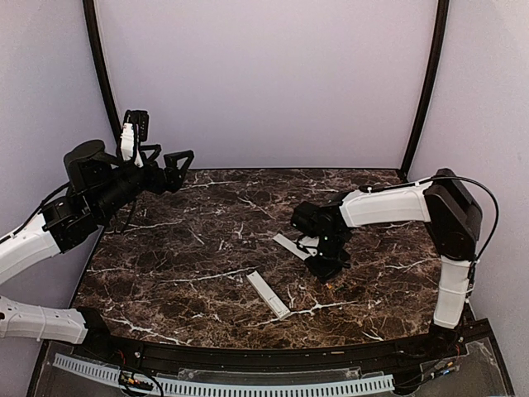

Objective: Load the batteries into the remote control
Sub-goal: Pick up the battery at the center of the board.

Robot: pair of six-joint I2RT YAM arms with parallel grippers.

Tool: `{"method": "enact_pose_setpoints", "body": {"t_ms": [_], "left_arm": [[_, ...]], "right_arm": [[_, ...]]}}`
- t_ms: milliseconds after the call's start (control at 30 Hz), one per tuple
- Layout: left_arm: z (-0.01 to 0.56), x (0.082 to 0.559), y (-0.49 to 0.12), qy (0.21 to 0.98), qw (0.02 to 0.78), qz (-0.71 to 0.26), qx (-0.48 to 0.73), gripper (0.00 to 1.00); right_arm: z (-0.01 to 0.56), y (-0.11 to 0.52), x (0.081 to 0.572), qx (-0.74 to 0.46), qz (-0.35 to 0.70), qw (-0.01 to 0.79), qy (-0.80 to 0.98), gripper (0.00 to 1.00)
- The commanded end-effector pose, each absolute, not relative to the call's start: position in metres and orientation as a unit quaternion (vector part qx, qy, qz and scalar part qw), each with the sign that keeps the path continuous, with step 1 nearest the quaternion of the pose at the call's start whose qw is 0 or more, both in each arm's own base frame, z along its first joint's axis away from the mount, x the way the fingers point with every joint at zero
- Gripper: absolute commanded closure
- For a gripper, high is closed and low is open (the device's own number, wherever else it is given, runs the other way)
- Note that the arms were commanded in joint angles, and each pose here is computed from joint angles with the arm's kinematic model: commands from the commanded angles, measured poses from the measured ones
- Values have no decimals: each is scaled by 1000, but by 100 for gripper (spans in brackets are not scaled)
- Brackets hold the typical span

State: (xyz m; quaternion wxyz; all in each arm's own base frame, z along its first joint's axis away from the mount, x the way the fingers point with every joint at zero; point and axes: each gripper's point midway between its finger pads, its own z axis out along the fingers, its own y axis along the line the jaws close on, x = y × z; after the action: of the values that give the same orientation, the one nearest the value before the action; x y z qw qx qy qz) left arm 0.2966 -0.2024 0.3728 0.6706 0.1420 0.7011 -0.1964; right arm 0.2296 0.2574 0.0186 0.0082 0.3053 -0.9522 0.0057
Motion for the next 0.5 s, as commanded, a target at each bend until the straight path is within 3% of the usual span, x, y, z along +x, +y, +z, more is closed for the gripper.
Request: {"method": "enact_pose_setpoints", "body": {"t_ms": [0,233,467], "left_arm": [[367,296,-200,706,665,-198,143,1],[366,297,-200,707,664,-198,143,1],[364,298,-200,709,662,-199,142,1]], "right_arm": [[31,260,227,286,-2,3,-958,100],[88,325,209,279,-77,-79,-954,100],[93,392,177,291,-146,-105,-940,100]]}}
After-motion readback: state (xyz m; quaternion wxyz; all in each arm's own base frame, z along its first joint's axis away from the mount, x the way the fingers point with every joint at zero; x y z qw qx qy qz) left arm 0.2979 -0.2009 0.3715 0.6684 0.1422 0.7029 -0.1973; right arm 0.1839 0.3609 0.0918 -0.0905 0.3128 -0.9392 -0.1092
